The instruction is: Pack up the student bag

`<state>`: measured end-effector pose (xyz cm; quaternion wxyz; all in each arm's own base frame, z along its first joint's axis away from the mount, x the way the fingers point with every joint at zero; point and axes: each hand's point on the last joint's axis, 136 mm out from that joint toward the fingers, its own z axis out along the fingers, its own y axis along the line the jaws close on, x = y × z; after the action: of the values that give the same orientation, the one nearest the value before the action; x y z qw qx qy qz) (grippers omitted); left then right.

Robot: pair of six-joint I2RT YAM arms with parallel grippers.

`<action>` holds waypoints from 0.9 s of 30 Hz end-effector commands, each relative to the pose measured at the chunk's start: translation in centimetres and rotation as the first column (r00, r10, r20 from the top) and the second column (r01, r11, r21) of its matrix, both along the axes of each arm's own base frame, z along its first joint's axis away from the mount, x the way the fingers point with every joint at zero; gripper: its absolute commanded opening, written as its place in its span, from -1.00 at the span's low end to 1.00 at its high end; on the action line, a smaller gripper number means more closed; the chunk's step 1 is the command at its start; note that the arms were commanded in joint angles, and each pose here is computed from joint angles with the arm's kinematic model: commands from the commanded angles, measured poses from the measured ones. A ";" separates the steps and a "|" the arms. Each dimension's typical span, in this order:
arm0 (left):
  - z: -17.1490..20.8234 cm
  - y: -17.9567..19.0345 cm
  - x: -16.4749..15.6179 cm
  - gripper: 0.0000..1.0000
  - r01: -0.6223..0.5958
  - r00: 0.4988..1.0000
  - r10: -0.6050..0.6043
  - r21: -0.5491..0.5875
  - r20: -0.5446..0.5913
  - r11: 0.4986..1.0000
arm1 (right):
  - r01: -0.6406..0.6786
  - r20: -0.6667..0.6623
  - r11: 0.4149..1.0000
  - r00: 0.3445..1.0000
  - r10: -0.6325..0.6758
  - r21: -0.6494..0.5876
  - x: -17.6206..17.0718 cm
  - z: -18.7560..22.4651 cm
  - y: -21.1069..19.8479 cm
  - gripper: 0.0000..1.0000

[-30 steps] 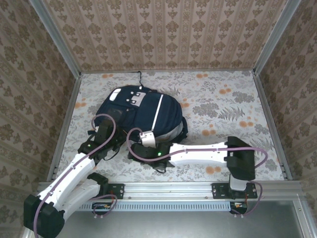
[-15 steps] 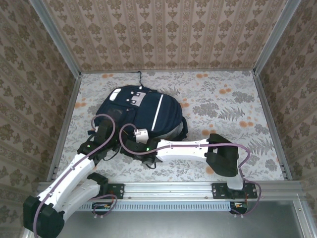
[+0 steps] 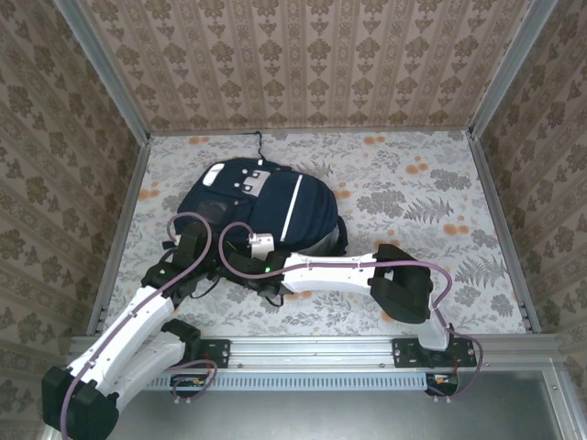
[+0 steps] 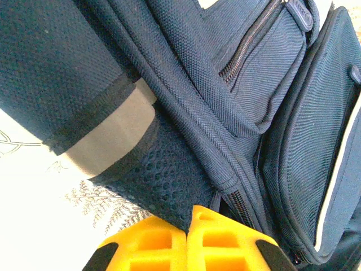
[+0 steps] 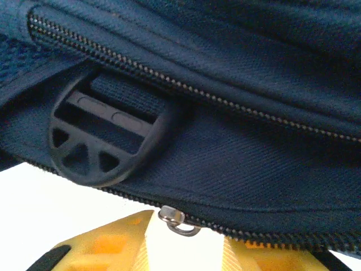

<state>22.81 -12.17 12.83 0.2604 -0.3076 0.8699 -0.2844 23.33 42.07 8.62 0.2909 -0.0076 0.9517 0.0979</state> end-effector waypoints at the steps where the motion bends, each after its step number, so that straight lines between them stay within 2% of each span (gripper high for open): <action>1: 2.9 -0.2 1.1 -1.00 -0.020 0.995 0.025 -0.045 0.096 0.999 | 0.074 0.050 0.996 0.996 -0.072 -0.049 0.5 1.1 -3.0 -0.37; 4: 2.8 -0.3 1.2 -1.00 -0.019 0.995 0.024 -0.047 0.093 0.999 | 0.067 0.054 0.996 0.996 -0.064 -0.054 0.4 1.2 -3.2 -0.39; 10: 2.8 0.0 1.3 -1.00 -0.023 0.995 0.026 -0.041 0.092 0.999 | 0.069 0.072 0.995 0.995 -0.064 -0.071 0.1 1.8 -3.9 -0.72; 13: 2.8 0.2 1.3 -1.00 -0.029 0.995 0.033 -0.045 0.089 0.999 | 0.082 0.079 0.994 0.994 -0.077 -0.066 -0.2 2.3 -4.9 -0.79; 18: 3.0 0.8 1.8 -1.00 -0.049 0.995 0.054 -0.056 0.088 0.997 | 0.033 0.115 0.999 0.993 -0.028 -0.038 -1.2 4.3 -5.3 -0.69; 22: 3.3 0.8 2.1 -1.00 -0.053 0.995 0.058 -0.063 0.086 0.997 | -0.035 0.144 0.999 0.989 0.037 -0.012 -1.7 5.3 -4.1 -0.44; 27: 3.7 0.6 2.5 -1.00 -0.051 0.996 0.057 -0.079 0.075 0.996 | -0.121 0.174 0.993 0.978 0.117 0.012 -1.8 5.5 -0.6 -0.47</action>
<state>23.51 -10.98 12.78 0.2529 -0.3362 0.8617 -0.2837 21.06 39.38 13.35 0.3452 -0.0455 0.9309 0.1106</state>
